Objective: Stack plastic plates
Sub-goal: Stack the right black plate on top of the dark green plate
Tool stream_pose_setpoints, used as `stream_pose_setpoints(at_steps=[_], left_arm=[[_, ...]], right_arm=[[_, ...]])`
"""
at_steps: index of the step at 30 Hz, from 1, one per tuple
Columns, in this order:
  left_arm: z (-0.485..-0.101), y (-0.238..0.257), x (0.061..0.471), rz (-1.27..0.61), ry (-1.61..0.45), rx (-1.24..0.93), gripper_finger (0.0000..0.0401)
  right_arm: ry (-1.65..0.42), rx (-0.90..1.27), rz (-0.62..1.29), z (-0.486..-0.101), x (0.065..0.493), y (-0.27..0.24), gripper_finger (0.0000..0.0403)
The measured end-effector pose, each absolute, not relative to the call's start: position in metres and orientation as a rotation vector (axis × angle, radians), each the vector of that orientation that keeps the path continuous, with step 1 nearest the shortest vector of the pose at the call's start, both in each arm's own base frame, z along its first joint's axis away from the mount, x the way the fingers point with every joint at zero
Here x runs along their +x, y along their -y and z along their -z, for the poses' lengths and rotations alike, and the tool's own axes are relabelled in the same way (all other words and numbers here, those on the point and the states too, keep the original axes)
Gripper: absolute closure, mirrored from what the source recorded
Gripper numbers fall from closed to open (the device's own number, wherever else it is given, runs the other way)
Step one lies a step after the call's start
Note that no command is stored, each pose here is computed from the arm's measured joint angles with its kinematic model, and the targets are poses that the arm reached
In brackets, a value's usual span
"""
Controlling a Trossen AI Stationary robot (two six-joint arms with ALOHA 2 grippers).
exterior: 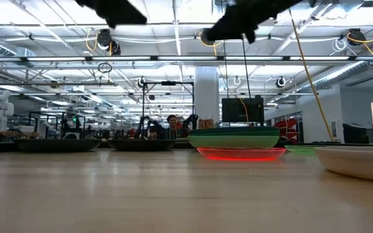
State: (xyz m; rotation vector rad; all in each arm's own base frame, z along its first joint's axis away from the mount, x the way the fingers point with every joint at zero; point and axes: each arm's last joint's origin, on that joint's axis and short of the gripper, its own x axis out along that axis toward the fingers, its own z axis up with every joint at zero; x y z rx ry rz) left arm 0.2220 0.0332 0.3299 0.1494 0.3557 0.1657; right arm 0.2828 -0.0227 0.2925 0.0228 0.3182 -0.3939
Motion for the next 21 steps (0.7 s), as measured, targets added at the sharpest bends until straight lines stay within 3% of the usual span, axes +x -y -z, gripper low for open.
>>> stream_pose_setpoints(at_steps=[13, 21], left_arm=[[-0.348, -0.015, 0.19, -0.098, -0.282, 0.198, 0.0327], [-0.327, -0.012, 0.164, -0.121, -0.23, 0.191, 0.0327]], right_arm=[[-0.396, -0.084, 0.425, -0.298, 0.373, 0.047, 0.0358], [-0.458, -0.088, 0.441, -0.284, 0.408, 0.06, 0.0358]])
